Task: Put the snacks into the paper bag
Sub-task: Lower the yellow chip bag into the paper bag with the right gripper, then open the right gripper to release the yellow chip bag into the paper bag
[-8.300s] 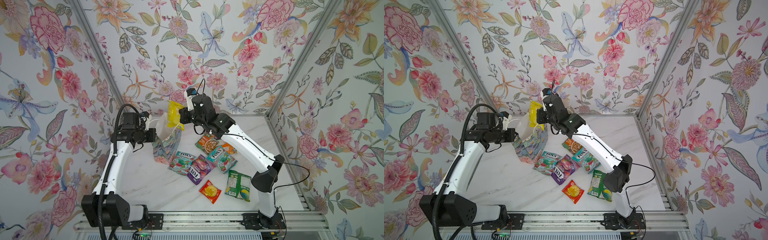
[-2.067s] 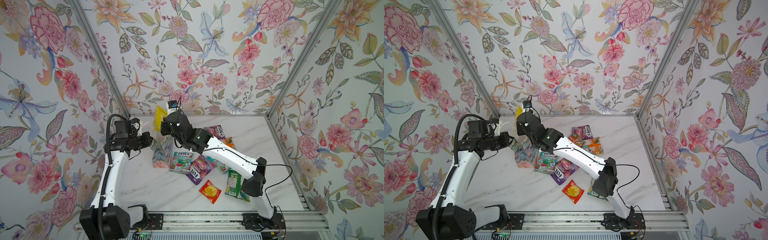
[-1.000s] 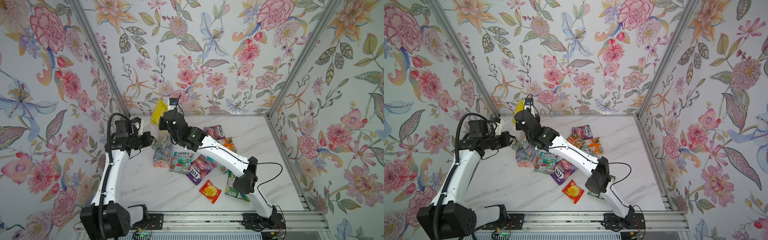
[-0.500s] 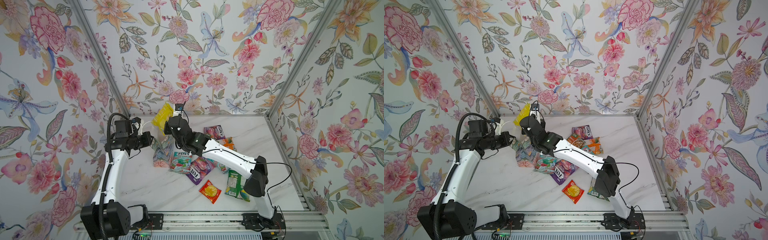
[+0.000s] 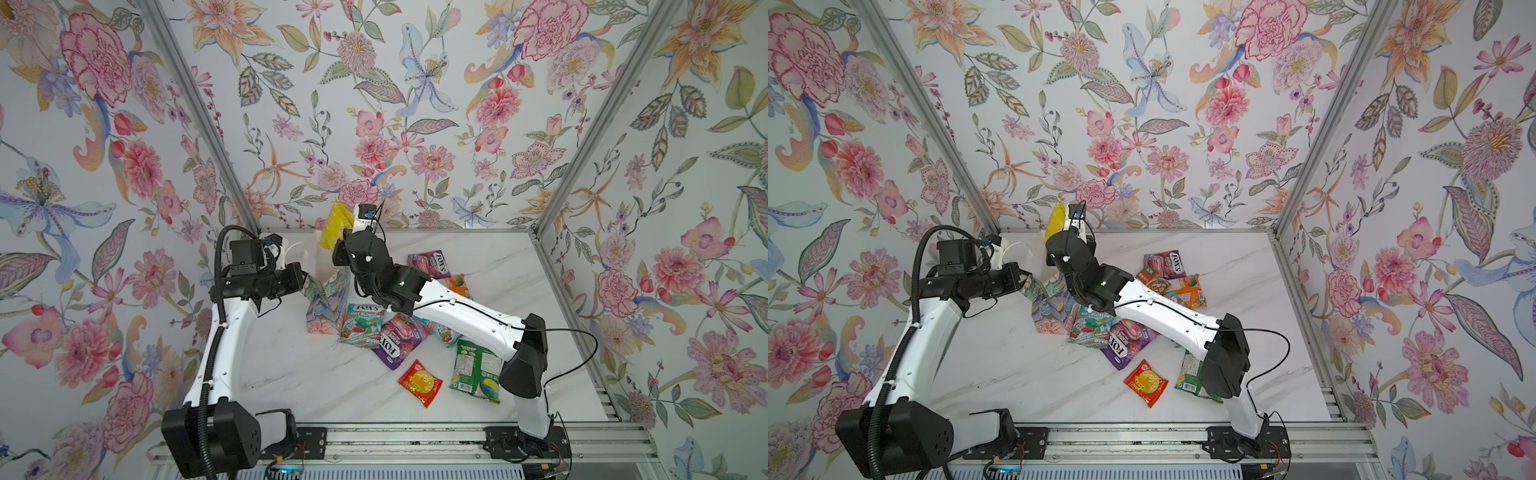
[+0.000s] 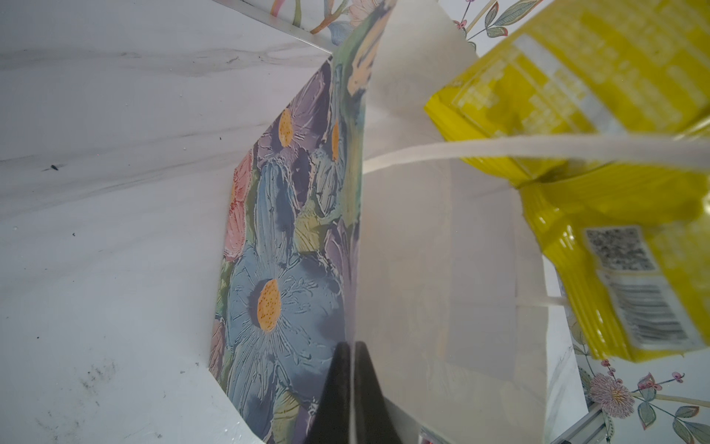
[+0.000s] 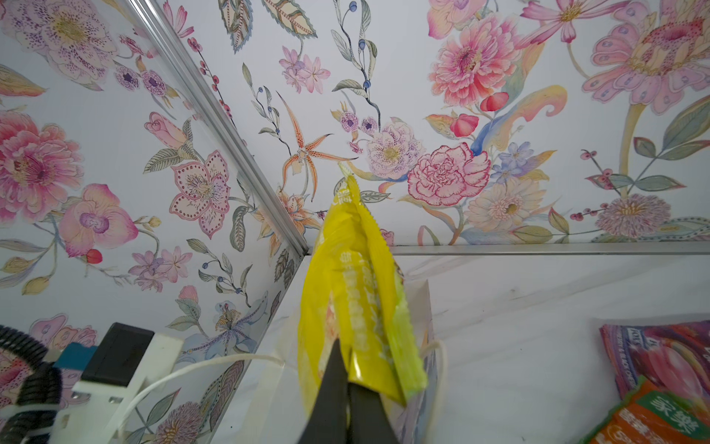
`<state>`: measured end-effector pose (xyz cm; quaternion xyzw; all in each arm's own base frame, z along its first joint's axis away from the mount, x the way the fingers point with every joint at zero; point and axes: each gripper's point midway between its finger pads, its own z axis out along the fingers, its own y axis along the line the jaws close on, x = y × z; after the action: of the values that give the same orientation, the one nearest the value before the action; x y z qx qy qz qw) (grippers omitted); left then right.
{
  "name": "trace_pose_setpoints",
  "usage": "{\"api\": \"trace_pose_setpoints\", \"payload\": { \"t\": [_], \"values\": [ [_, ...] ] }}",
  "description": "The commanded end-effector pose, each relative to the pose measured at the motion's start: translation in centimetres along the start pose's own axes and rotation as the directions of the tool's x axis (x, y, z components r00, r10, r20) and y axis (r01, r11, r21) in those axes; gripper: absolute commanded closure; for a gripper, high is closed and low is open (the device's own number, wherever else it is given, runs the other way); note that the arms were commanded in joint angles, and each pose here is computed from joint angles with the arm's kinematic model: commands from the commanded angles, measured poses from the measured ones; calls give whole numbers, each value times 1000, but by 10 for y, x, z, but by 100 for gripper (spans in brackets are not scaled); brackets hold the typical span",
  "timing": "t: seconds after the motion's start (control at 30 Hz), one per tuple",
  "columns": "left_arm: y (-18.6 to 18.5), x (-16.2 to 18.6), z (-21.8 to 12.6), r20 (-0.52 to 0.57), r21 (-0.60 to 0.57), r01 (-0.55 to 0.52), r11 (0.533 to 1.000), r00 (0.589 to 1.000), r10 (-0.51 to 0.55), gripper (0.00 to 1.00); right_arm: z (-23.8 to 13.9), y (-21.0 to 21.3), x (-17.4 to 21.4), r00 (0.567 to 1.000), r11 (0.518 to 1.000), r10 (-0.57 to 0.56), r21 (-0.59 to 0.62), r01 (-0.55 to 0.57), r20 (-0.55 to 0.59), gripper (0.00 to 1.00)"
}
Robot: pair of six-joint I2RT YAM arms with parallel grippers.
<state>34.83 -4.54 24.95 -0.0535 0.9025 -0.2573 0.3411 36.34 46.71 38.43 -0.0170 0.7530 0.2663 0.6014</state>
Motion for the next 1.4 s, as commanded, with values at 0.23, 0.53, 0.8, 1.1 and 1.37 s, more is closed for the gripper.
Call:
{"api": "trace_pose_setpoints", "payload": {
  "t": [0.23, 0.53, 0.8, 1.1, 1.37],
  "values": [
    [-5, -1, -3, 8, 35, -12, 999, 1000, 12, 100, 16, 2, 12, 1000, 1000, 15, 3, -15, -22, 100],
    [-5, 0, -2, 8, 39, -14, 999, 1000, 14, 100, 30, 9, 22, 998, 1000, 5, -12, -6, -68, 94],
    [-3, 0, -1, 3, 26, -23, 999, 1000, 23, 100, 22, 10, 1, 998, 998, 13, -56, -16, -63, 64],
    [-2, -6, -3, 17, 12, -31, 999, 999, 31, 100, -3, 13, -51, 999, 985, 38, -167, -42, -22, 42],
    [-4, -13, -7, 38, 7, -54, 999, 998, 54, 100, -50, -2, -73, 998, 947, 43, -317, -53, -37, 33]
  ]
}}
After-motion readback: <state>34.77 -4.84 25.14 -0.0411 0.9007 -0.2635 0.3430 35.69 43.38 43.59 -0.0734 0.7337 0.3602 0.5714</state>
